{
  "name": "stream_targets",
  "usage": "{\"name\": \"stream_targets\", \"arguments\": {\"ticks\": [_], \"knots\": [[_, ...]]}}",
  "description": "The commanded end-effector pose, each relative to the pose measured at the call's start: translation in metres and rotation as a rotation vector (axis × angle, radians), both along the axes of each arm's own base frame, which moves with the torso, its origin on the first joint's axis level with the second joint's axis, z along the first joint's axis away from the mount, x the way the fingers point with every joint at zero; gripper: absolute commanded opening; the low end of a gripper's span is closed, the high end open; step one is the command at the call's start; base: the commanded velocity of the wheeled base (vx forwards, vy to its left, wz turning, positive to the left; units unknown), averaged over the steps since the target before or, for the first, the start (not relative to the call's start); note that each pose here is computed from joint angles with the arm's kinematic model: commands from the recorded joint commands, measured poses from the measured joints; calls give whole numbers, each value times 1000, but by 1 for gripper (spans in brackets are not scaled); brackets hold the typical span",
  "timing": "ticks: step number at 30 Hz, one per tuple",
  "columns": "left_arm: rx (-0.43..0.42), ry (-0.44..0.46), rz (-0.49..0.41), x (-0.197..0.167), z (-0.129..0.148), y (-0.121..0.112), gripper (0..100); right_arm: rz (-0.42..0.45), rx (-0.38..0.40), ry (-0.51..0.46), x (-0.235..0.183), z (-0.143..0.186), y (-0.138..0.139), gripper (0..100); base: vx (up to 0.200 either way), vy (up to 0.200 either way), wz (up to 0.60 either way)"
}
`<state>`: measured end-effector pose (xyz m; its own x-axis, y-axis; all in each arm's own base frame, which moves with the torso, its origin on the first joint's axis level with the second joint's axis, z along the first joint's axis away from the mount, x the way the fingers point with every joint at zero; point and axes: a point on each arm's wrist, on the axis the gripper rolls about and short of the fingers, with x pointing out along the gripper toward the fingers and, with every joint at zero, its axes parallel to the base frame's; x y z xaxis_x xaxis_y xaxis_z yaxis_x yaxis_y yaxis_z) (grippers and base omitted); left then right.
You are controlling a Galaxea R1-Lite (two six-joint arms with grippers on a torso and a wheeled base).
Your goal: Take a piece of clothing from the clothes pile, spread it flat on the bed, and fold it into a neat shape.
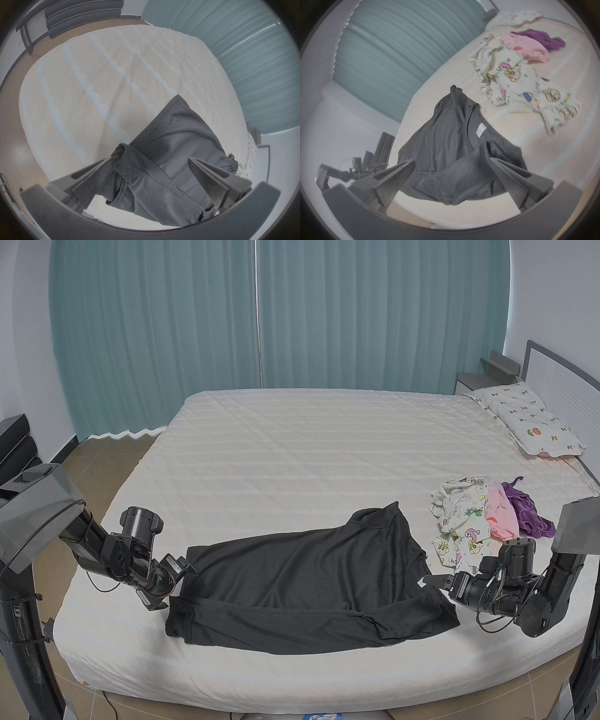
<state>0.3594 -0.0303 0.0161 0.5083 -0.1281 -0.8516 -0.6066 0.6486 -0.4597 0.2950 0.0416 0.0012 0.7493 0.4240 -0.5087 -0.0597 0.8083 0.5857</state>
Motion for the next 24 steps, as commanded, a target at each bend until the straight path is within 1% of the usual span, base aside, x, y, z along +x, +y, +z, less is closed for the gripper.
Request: {"name": "stream_targets", "arguments": {"ticks": [1, 3, 6, 9, 17, 19, 24], "knots": [[13, 13, -3, -2, -4, 6, 100, 62, -22, 33, 24, -32, -2, 100, 0, 0, 0], [11, 14, 1, -1, -4, 7, 100, 69, -30, 40, 29, -36, -1, 100, 0, 0, 0], [5, 17, 7, -2, -4, 10, 100, 134, -55, 58, 39, -46, -1, 100, 0, 0, 0], [5, 14, 11, -1, -3, 12, 100, 160, -65, 46, 45, -51, -1, 100, 0, 0, 0], [8, 20, 7, -2, -5, 12, 100, 166, -70, 11, 54, -48, -1, 100, 0, 0, 0], [8, 29, 7, -4, -7, 12, 100, 147, -74, -11, 57, -42, -8, 100, 0, 0, 0], [17, 34, -11, -6, -8, 12, 100, 156, -97, -8, 57, -49, -11, 100, 0, 0, 0]]}}
